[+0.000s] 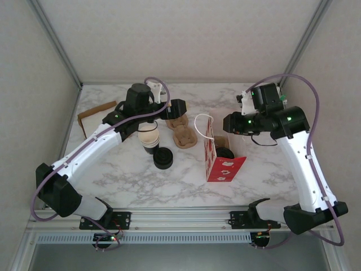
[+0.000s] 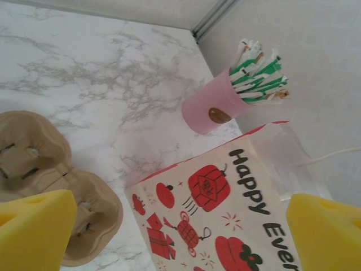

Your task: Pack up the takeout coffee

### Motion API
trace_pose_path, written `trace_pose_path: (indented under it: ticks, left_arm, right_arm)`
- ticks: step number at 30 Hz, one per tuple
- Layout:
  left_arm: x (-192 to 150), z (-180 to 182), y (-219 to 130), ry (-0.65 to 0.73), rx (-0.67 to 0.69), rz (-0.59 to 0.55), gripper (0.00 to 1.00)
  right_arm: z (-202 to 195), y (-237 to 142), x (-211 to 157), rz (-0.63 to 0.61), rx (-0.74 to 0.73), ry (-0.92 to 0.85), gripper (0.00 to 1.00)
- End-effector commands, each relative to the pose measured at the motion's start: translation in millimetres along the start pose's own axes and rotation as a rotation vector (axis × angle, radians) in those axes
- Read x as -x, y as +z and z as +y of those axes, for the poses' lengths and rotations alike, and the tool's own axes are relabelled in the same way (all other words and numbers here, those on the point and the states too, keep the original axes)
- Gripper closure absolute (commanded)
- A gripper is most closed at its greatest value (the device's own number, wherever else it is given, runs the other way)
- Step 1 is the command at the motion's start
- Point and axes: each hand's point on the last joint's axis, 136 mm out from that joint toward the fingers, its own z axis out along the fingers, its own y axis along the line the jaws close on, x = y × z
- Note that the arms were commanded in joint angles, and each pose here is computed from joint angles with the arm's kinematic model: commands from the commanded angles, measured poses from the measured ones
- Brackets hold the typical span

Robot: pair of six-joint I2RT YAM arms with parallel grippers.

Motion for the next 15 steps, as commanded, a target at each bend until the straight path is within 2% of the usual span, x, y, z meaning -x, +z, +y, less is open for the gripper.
trace_pose_path:
  ticks: [1,5,15]
  left_arm:
    - [6.8,13.7,-12.4,-0.008,0.057,-0.039,0.04]
    - [10.3,29.5,-23.0,-0.022,0.104,-0.059,0.02]
    - [17.9,89.9,-65.5,-0.103,0.289,-0.129,0.0]
  right_arm:
    - [4.9,-13.6,8.6,-0.048,-0.019,-0.03,0.65]
    - [19.2,-17.5,11.2,-0.06,0.003,-0.075,0.61]
    - [89.9,-15.0,9.2,-0.098,0.151,-0.267,0.35]
